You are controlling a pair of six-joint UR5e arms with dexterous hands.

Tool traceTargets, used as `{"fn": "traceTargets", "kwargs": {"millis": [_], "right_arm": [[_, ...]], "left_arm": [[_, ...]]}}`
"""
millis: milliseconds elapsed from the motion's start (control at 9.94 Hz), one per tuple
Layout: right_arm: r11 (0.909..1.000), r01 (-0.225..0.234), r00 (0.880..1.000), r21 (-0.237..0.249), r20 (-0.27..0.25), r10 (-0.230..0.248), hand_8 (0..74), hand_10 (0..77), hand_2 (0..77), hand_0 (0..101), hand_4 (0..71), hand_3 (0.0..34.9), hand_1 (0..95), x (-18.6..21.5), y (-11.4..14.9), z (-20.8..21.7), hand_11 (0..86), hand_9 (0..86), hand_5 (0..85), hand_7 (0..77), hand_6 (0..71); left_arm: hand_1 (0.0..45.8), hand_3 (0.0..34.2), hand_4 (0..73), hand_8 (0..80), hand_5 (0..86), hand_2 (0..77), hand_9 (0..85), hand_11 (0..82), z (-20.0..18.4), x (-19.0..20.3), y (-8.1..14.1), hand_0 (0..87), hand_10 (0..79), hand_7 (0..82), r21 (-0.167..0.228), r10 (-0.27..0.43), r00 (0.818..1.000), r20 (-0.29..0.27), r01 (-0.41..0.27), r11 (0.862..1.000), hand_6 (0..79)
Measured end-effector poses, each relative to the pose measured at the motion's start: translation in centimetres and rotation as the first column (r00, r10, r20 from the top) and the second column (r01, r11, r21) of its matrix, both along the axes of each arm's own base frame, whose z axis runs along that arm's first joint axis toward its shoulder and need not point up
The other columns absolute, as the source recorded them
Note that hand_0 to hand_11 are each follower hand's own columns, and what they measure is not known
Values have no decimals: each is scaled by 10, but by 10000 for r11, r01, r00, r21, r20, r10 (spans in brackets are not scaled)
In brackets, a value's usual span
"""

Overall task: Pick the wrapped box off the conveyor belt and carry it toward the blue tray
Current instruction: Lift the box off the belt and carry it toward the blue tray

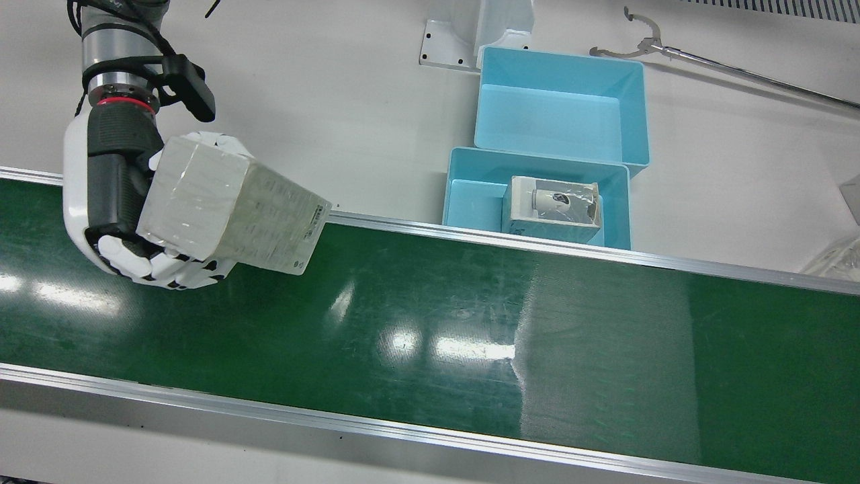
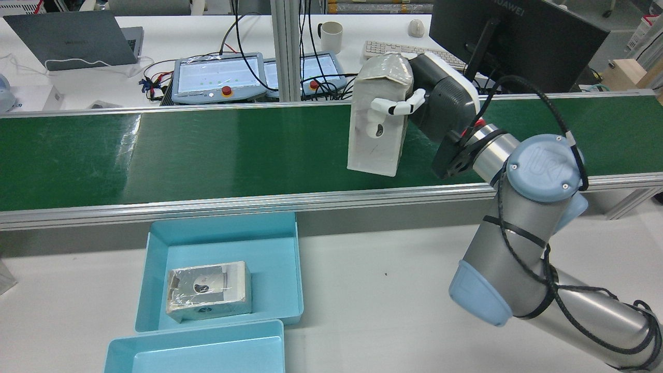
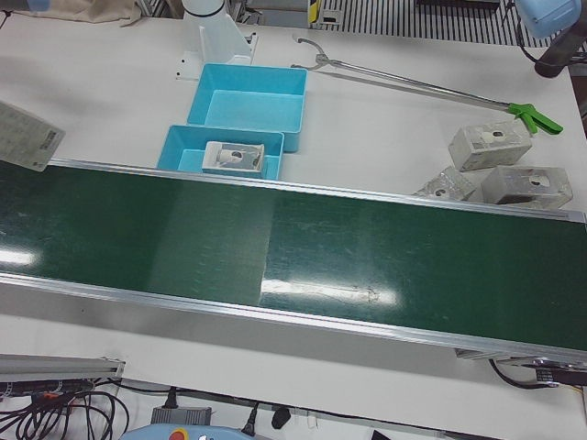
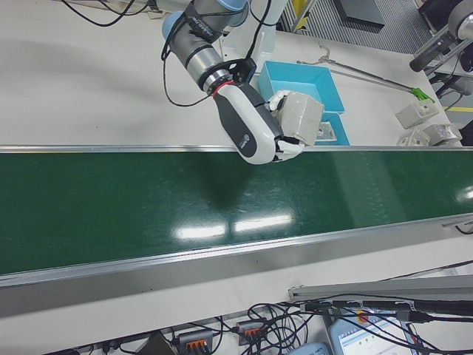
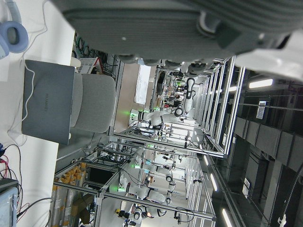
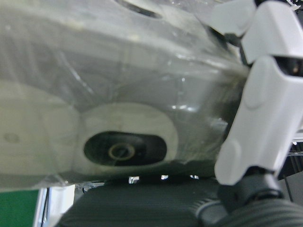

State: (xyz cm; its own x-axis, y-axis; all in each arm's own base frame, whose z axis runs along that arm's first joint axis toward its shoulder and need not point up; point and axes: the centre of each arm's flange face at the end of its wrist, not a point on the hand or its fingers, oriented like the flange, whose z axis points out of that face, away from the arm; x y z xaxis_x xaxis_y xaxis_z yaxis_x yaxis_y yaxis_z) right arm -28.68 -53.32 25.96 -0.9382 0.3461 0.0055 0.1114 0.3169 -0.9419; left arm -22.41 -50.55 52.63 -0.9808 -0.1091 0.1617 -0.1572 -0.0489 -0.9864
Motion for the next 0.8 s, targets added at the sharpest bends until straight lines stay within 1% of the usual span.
{"fn": "traceTargets", "kwargs": {"millis": [101, 201, 302, 402, 503, 603, 704, 804], "right_arm": [[9996, 246, 9996, 114, 134, -248, 704, 633, 496, 492, 485, 0, 11, -32, 18, -12, 780, 753, 731, 704, 600], [9988, 440, 9985, 226, 300, -447, 709, 676, 496, 487, 496, 0, 11, -71, 41, -28, 785, 753, 731, 698, 611], [9974, 551, 9979, 459, 318, -566, 704, 698, 502, 488, 502, 0, 11, -106, 66, -51, 791, 753, 731, 698, 616], [9960, 569, 9979, 689, 280, -590, 704, 698, 502, 481, 502, 0, 11, -135, 90, -73, 791, 753, 731, 698, 616], [9951, 557, 9978, 816, 303, -583, 704, 698, 502, 472, 502, 0, 11, -159, 113, -88, 791, 753, 731, 698, 616], [9945, 601, 9974, 855, 337, -632, 704, 698, 502, 472, 502, 0, 11, -181, 131, -95, 791, 753, 731, 698, 616], [9941, 684, 9970, 847, 296, -711, 698, 698, 502, 463, 502, 0, 11, -198, 141, -94, 791, 753, 731, 698, 616], [9933, 796, 9965, 840, 196, -815, 660, 622, 502, 488, 502, 0, 11, -211, 145, -90, 829, 764, 731, 698, 616]], "left_arm": [[0, 0, 0, 5, 11, 5, 0, 0, 0, 0, 0, 0, 5, 5, 0, 0, 10000, 0, 0, 10000, 0], [0, 0, 0, 5, 11, 5, 0, 0, 0, 0, 0, 0, 5, 5, 0, -1, 10000, 0, 1, 10000, 0], [0, 0, 0, 5, 11, 11, 0, 0, 0, 0, 0, 0, 5, 5, 0, 0, 10000, 0, 0, 10000, 0], [0, 0, 0, 5, 11, 11, 0, 0, 0, 0, 0, 0, 5, 5, 0, 0, 10000, 0, 0, 10000, 0], [0, 0, 0, 5, 11, 5, 0, 0, 0, 0, 0, 0, 5, 5, 0, 0, 10000, 0, 0, 10000, 0], [0, 0, 0, 5, 11, 5, 0, 0, 0, 0, 0, 0, 5, 5, 0, 0, 10000, 0, 0, 10000, 0], [0, 0, 0, 5, 11, 11, 0, 0, 0, 0, 0, 0, 0, 5, 0, 0, 10000, 0, 0, 10000, 0], [0, 0, 0, 5, 11, 11, 0, 0, 0, 0, 0, 0, 5, 5, 0, 0, 10000, 0, 0, 10000, 0]]}}
